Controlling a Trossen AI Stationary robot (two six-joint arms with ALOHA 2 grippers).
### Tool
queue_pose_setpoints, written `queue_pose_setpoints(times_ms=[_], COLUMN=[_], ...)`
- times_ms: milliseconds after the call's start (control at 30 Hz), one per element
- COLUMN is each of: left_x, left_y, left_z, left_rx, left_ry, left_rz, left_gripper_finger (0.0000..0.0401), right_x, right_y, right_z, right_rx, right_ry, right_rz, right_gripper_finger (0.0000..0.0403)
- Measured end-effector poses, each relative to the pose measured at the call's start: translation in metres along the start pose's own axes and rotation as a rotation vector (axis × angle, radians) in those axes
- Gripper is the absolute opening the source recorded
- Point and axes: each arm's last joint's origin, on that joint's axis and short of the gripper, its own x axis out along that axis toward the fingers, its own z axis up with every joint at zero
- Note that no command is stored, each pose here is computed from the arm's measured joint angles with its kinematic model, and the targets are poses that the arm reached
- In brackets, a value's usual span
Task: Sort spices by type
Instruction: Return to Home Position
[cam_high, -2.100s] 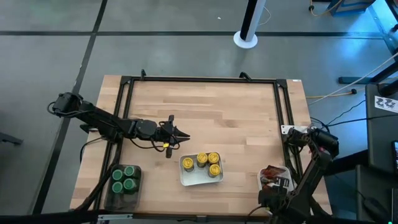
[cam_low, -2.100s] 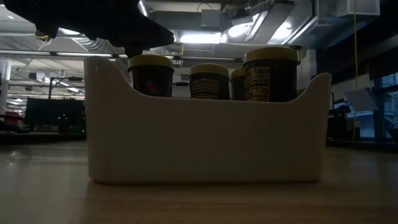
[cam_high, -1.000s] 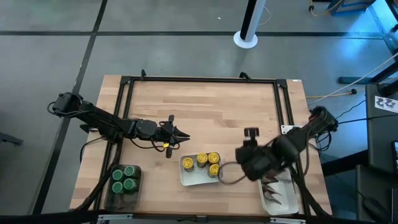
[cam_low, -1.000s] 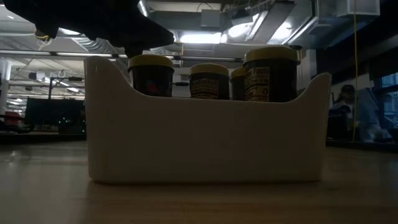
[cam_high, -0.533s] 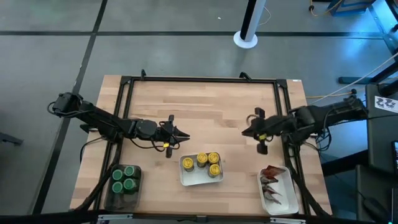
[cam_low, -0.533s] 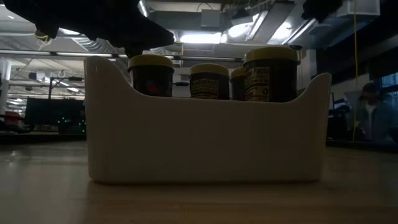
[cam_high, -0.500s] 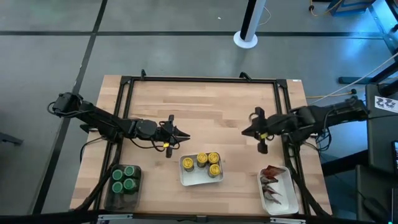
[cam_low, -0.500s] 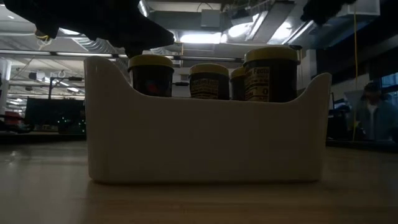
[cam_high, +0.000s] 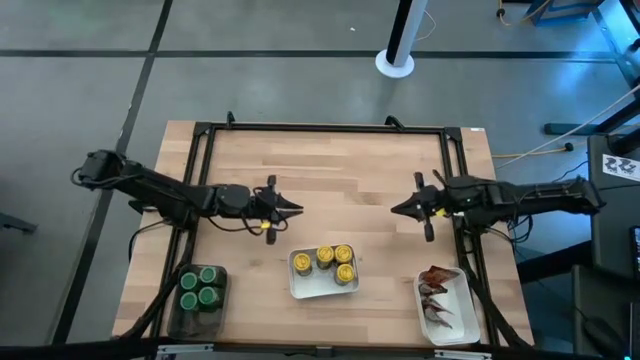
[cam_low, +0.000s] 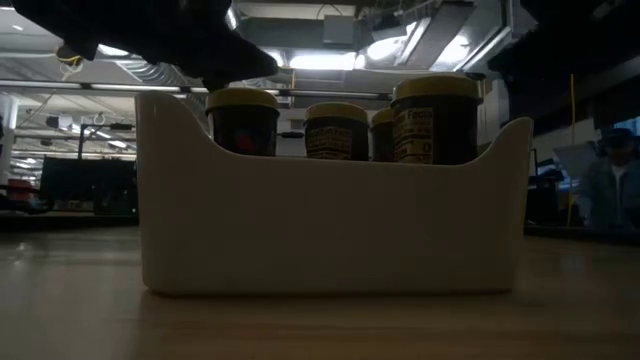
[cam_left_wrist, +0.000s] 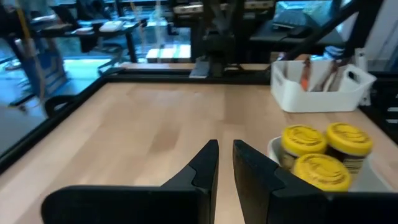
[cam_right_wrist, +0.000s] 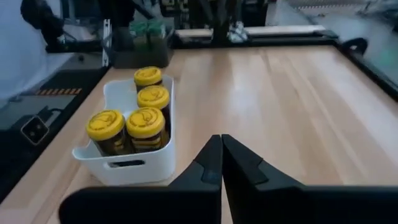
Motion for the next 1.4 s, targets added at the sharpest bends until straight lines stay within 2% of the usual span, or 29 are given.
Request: queue_pose_setpoints(times_ms=[167,267,400,633,1133,1400], left_x=[-0.021,-0.038,-0.062,-0.095,-0.130,-0.138], left_y=[0.014,0.018,0.023,0.033,0.039,0.038], left_z=[0.011,0.017,0.006,-0.016,-0.030,-0.031], left_rx=[0.000,0.020,0.034,-0.048,-0.105,-0.092], left_ry=[0.026,-0.005,-0.049,-0.131,-0.157,-0.174], left_rz=[0.040,0.041,0.045,0.058,0.052,-0.037], left_gripper_finger=[0.0040,0.0040,0.0040,0.0040,0.0040,0.0040], right_x=[-0.011,-0.020,-0.028,-0.032,-0.023,-0.016], right_y=[-0.006,-0.006,-0.006,-0.006,-0.009,-0.009], right_z=[-0.019,-0.025,-0.034,-0.051,-0.077,-0.087], right_rx=[0.015,0.014,0.011,0.035,0.078,0.084], right_ry=[-0.050,-0.109,-0.166,-0.221,-0.239,-0.282], right_rz=[-0.006,0.001,-0.012,-0.009,-0.038,-0.032], right_gripper_finger=[0.0009,0.0009,0.0009,0.0009,0.0010,0.0010])
